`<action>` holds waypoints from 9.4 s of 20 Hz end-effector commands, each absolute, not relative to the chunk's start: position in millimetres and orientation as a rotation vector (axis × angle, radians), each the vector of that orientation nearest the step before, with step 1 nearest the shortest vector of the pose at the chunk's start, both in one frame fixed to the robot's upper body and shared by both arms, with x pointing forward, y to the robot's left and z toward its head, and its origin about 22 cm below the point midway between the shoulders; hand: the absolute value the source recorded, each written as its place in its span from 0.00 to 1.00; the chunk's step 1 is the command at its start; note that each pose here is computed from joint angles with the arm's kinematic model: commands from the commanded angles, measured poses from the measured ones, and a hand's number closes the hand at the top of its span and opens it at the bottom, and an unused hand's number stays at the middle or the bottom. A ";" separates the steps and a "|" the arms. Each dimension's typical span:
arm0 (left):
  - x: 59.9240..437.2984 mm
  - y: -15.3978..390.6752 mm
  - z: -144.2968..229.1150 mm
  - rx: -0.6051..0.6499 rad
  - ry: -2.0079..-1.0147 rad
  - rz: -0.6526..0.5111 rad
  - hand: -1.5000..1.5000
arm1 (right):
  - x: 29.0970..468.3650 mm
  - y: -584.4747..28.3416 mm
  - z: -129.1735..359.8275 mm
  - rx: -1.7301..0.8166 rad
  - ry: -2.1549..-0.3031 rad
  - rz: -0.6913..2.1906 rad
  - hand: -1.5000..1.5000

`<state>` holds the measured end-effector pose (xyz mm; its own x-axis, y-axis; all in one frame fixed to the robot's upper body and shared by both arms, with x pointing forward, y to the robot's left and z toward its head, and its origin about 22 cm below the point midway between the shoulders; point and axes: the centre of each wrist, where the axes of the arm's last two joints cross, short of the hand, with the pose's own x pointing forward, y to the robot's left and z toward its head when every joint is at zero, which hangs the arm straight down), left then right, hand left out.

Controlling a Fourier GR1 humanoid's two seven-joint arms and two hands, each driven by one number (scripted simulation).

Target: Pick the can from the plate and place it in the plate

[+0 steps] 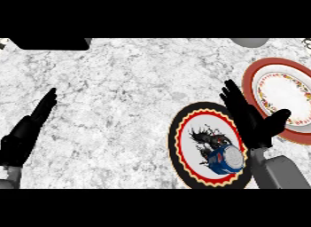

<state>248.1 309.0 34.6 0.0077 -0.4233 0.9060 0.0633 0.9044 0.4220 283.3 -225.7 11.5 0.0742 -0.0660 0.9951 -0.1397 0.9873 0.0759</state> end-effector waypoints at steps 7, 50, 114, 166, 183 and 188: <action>222.8 284.1 -26.6 0.134 -1.241 -0.080 0.50 | 302.4 -350.2 133.1 -0.500 -1.680 0.601 1.00; 212.6 247.3 -38.4 0.004 -1.198 -0.011 0.50 | 210.8 -249.9 132.2 -0.498 -1.215 0.948 0.00; 224.2 253.2 -31.0 0.004 -1.181 0.000 0.50 | 167.5 -172.4 114.4 -0.933 -1.700 0.283 1.00; 232.1 208.3 -34.5 -0.027 -1.210 -0.037 0.50 | 330.8 -486.3 46.8 -0.744 -1.683 -0.197 0.00; 236.1 239.3 -22.7 -0.014 -1.187 -0.002 0.50 | 207.8 -571.4 27.3 -0.478 -1.657 0.053 0.00; 234.5 251.4 -23.9 0.004 -1.189 -0.008 0.50 | 162.6 -574.8 -2.3 -0.473 -1.638 0.099 0.00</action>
